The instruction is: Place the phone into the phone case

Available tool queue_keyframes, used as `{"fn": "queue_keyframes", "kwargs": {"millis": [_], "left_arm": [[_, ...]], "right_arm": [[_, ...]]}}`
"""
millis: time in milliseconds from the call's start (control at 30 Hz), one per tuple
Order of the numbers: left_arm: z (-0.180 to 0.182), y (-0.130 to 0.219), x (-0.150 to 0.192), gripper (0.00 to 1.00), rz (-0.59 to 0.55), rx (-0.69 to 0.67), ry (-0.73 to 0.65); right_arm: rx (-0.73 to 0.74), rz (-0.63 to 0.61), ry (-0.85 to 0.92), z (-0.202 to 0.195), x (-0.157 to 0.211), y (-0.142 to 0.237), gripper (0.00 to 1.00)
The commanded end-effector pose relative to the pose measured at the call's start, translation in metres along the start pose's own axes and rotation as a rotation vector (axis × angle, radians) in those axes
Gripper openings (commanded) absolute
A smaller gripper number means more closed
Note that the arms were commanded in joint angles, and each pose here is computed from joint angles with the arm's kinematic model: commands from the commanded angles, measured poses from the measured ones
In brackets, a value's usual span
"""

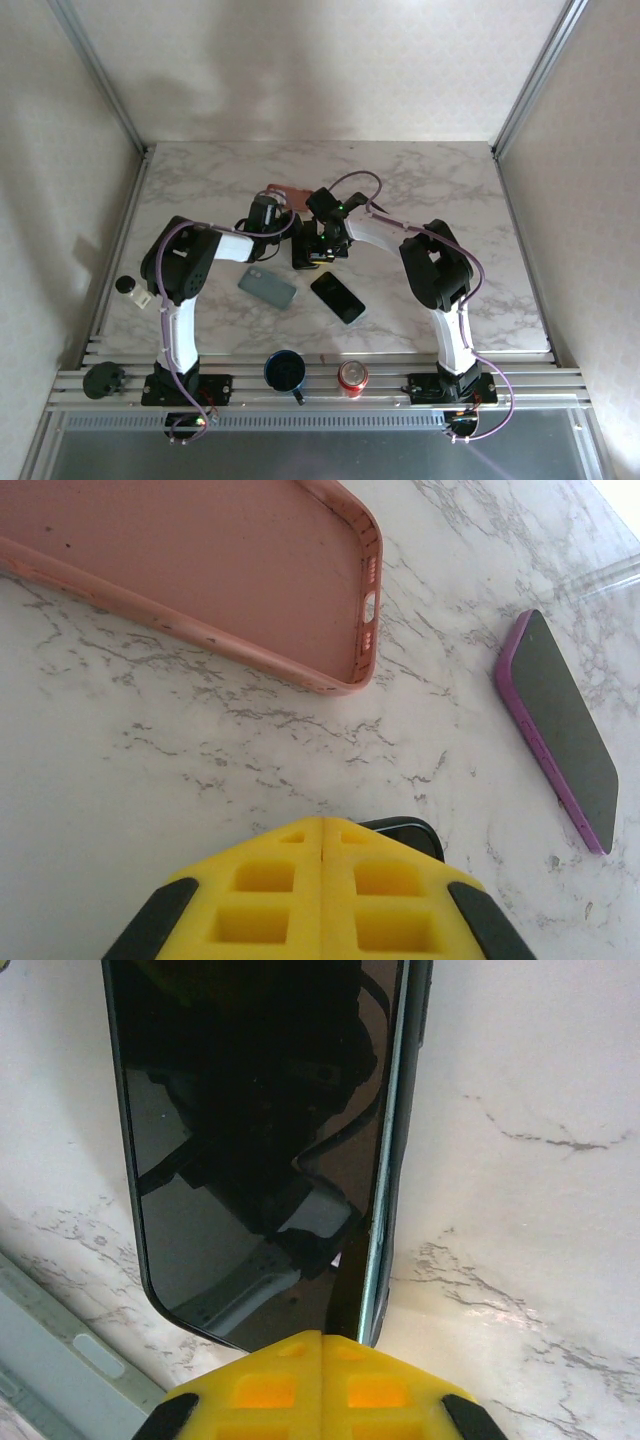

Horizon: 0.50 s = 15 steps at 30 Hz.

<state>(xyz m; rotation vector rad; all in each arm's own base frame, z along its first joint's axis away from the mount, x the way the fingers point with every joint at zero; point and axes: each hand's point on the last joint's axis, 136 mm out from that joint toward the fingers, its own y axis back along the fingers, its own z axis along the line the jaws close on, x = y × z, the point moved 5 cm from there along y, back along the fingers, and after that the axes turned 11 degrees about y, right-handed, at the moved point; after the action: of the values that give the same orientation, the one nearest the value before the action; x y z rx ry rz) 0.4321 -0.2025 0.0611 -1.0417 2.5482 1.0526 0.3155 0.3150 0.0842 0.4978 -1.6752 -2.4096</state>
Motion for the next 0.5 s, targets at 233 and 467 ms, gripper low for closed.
{"fn": "queue_keyframes", "kwargs": {"millis": [233,467], "left_arm": [[0.0318,-0.0001,0.0306,0.00,0.116,-0.102,0.035],[0.0309,0.0008,0.0303,0.00,0.115,-0.101,0.034]], "right_arm": [[0.027,0.014,0.008,0.0008,0.0037,0.0066,0.00],[0.025,0.033,0.003,-0.0015,0.0069,-0.0029,0.00]]}}
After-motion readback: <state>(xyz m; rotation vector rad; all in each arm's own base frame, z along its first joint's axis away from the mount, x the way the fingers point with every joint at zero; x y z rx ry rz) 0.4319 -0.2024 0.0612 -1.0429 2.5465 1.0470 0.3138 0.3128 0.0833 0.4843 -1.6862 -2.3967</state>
